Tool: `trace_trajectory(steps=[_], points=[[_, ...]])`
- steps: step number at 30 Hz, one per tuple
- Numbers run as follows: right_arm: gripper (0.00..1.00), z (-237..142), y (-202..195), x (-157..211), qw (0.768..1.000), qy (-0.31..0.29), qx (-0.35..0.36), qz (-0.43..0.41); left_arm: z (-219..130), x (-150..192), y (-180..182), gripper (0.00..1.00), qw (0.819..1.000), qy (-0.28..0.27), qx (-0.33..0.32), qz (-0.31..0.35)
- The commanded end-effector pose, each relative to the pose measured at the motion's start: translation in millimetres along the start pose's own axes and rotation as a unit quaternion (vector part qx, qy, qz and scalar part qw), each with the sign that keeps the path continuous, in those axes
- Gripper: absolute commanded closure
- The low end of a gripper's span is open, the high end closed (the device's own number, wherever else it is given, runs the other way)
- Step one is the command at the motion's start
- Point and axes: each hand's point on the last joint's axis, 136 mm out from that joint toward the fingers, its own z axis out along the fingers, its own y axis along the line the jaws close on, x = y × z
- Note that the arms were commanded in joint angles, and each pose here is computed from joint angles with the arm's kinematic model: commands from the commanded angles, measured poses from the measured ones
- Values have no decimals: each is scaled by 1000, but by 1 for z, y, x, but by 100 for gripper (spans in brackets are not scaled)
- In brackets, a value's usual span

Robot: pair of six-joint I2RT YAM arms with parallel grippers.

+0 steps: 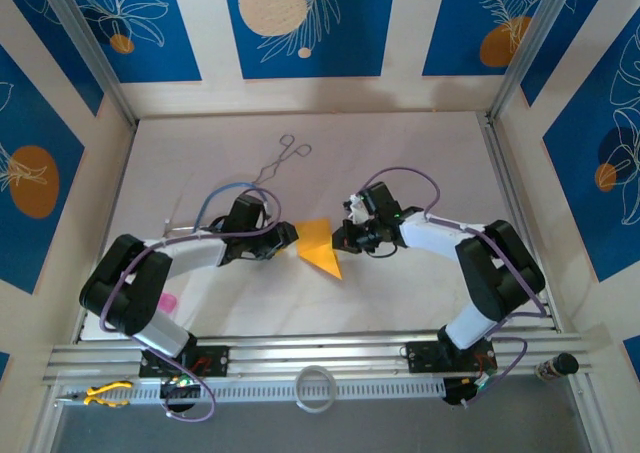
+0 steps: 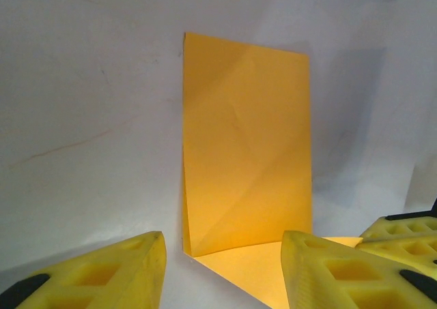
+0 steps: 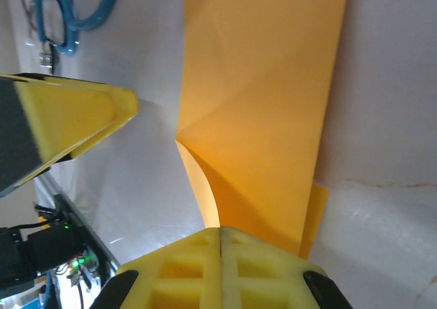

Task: Fold a paper plane with a square sheet of paper (pick it up from the middle)
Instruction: Fourth fold the wing at the center of the table.

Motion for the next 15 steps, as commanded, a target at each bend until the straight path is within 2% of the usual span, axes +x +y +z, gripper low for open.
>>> trace_trajectory(steps=[1,10,15], points=[[98,-8,13,1,999,-2,-45,3,4,-2,-8,51,999,18,31,0],[98,-15,12,2,998,-12,-66,12,18,-3,-14,52,997,35,61,-26],[98,-17,10,3,997,-14,-69,14,22,-5,-20,57,996,40,73,-29]])
